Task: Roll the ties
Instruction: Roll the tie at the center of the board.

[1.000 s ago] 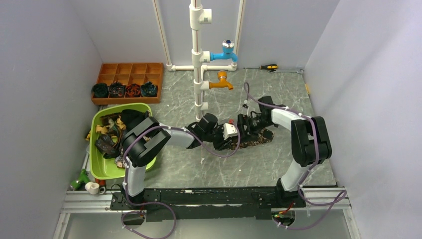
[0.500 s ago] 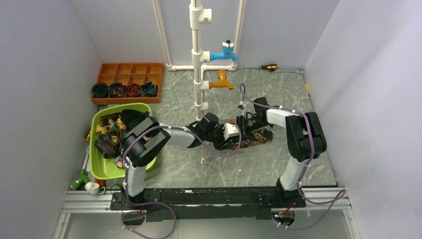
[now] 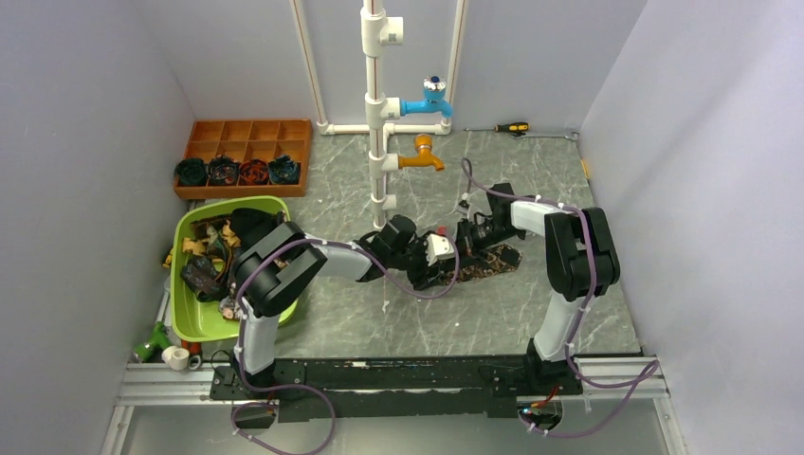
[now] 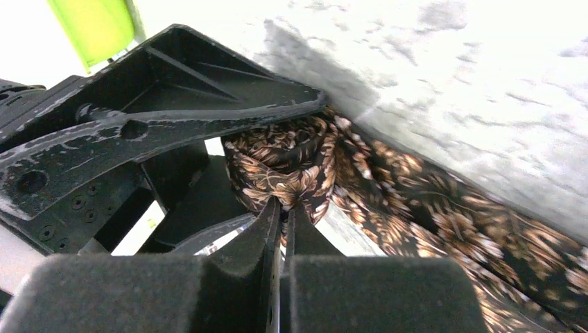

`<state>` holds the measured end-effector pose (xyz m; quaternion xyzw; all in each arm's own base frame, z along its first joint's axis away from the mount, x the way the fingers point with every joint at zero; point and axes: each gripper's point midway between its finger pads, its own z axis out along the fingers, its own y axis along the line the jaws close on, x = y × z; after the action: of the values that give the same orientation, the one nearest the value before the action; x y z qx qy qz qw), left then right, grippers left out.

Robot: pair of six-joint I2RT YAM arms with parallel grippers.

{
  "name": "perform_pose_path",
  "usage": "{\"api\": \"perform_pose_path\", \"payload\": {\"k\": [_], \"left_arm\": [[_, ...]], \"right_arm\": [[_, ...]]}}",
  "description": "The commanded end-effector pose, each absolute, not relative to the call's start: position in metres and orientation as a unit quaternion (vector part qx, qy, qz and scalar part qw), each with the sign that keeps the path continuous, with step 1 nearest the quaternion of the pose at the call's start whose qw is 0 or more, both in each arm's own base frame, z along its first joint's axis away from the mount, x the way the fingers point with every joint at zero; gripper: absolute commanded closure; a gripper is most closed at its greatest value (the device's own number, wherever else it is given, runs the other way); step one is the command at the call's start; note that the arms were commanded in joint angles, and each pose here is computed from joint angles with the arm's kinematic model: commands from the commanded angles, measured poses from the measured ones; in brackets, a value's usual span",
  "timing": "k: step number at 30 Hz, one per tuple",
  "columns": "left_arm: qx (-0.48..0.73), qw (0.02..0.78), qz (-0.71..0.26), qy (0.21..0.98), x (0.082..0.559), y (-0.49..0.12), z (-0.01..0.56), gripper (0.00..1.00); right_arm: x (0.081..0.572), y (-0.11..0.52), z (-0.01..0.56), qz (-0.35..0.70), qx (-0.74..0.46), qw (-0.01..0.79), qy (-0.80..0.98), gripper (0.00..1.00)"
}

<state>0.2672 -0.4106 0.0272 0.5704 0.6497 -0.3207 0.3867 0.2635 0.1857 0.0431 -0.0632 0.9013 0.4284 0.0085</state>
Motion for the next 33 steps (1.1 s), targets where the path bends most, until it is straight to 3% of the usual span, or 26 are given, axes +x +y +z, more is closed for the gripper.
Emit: {"api": "perform_pose_path", "payload": {"k": [1,18,21,25,29,33], "left_arm": [[0.585,0.393,-0.345,0.620,0.266,-0.428,0.029,0.31],[0.580,0.427,-0.386,0.576,0.278,-0.472,0.039,0.30],[0.576,0.419,-0.381,0.589,0.282,-0.473,0.029,0.39],[0.583,0.388,-0.371,0.609,0.272,-0.459,0.012,0.60],[0.588,0.357,-0.345,0.638,0.259,-0.427,-0.003,0.73],[0.585,0.325,-0.324,0.669,0.250,-0.399,-0.018,0.77]], "right_arm": [[0.273,0.138,-0.011,0.287,-0.068,0.010,0.955,1.00],[0.290,0.120,-0.031,0.240,-0.057,-0.003,0.969,1.00],[0.286,0.123,-0.030,0.246,-0.061,-0.004,0.967,1.00],[0.293,0.132,-0.012,0.274,-0.073,0.026,0.959,1.00],[0.300,0.132,0.017,0.301,-0.087,0.053,0.948,0.81],[0.296,0.136,0.045,0.343,-0.094,0.067,0.932,0.57]]}}
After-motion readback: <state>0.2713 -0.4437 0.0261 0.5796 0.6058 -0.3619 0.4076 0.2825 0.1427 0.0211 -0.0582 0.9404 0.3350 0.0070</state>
